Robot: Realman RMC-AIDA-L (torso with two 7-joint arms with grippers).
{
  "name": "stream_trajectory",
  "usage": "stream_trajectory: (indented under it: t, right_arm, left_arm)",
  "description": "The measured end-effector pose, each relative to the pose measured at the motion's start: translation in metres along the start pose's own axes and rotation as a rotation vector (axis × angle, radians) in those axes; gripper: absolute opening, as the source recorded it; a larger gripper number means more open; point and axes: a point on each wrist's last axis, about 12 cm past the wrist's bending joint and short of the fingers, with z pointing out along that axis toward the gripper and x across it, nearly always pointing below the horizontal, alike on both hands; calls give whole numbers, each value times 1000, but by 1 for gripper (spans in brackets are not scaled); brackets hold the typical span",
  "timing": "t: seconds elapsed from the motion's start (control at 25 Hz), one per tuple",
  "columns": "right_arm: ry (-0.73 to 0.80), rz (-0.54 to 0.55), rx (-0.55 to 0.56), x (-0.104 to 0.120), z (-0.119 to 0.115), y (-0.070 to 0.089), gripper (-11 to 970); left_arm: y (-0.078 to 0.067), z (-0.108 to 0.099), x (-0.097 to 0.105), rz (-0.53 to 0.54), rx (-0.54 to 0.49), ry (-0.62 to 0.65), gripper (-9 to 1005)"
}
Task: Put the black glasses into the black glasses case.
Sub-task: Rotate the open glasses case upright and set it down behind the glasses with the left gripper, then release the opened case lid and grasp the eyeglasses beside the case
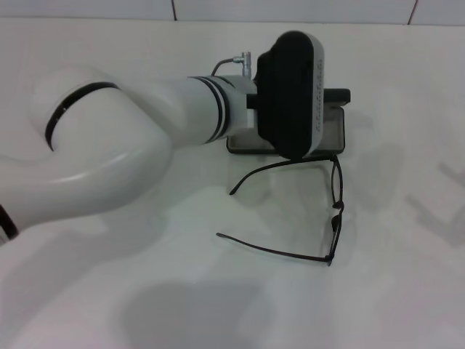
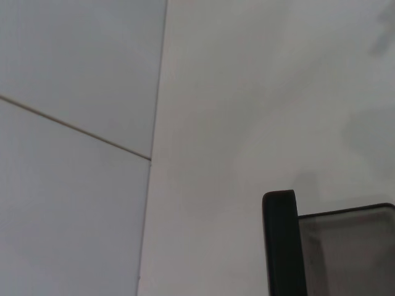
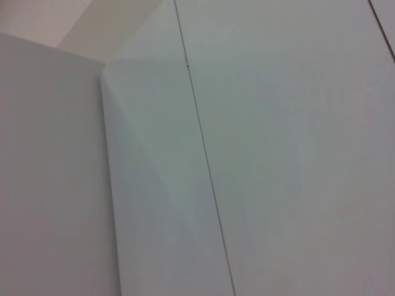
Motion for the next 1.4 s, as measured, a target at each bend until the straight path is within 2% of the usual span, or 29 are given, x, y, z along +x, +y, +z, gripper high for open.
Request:
stream_trajectory:
  t: [0.48, 0.84, 1.0, 1.24, 1.32, 1.4]
  right_arm:
    - [0, -3, 1, 1, 0, 1, 838]
    - [-4, 8, 3, 2, -4, 4, 836]
    - [-4, 12, 3, 2, -6, 6, 835]
    - [0, 19, -9, 1, -8, 7, 834]
    - [31, 33, -36, 1, -4, 4, 833]
    - [99, 76, -79, 0, 3, -3, 833]
  left_arm:
    - [-13, 2, -5, 48, 40, -4, 199]
    - [-14, 1, -9, 5, 54, -2, 202]
    - [-14, -3, -9, -11, 45, -10, 289]
    - [-6, -20, -17, -51, 1, -56, 396]
    - [-2, -33, -19, -101, -22, -78, 429]
    - [9, -53, -20, -212, -58, -129, 461]
